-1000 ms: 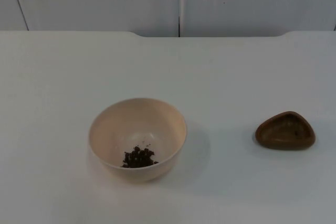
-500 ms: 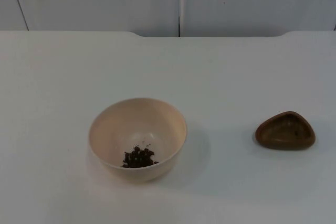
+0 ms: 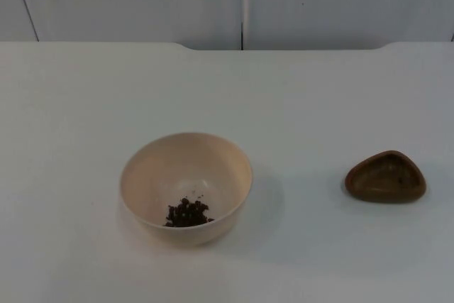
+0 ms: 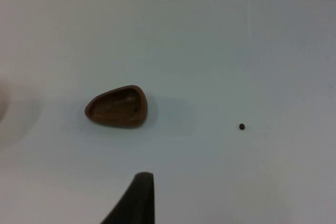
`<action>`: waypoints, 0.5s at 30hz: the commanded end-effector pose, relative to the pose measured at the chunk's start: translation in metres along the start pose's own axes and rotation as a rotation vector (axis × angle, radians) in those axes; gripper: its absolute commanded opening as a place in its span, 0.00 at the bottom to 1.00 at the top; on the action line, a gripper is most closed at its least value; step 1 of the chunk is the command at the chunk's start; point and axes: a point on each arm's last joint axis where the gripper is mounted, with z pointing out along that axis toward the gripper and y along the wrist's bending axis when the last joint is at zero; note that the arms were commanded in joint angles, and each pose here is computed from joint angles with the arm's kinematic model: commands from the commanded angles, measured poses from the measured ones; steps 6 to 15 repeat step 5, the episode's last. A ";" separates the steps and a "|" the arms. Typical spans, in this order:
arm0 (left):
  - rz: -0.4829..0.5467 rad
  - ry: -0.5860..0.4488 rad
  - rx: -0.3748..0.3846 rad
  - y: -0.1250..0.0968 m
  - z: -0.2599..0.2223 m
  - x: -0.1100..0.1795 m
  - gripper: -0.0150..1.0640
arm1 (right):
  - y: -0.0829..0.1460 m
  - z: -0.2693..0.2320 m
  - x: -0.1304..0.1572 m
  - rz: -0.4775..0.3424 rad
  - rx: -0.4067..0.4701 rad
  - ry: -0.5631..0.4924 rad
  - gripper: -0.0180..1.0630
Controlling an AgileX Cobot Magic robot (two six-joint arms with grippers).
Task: Pick up the bowl with the left hand and pour the coffee beans from the cup into the bowl with the right hand.
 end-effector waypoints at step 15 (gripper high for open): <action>-0.032 -0.003 -0.044 0.000 0.000 0.001 0.99 | 0.000 0.002 0.002 0.006 0.004 0.006 0.99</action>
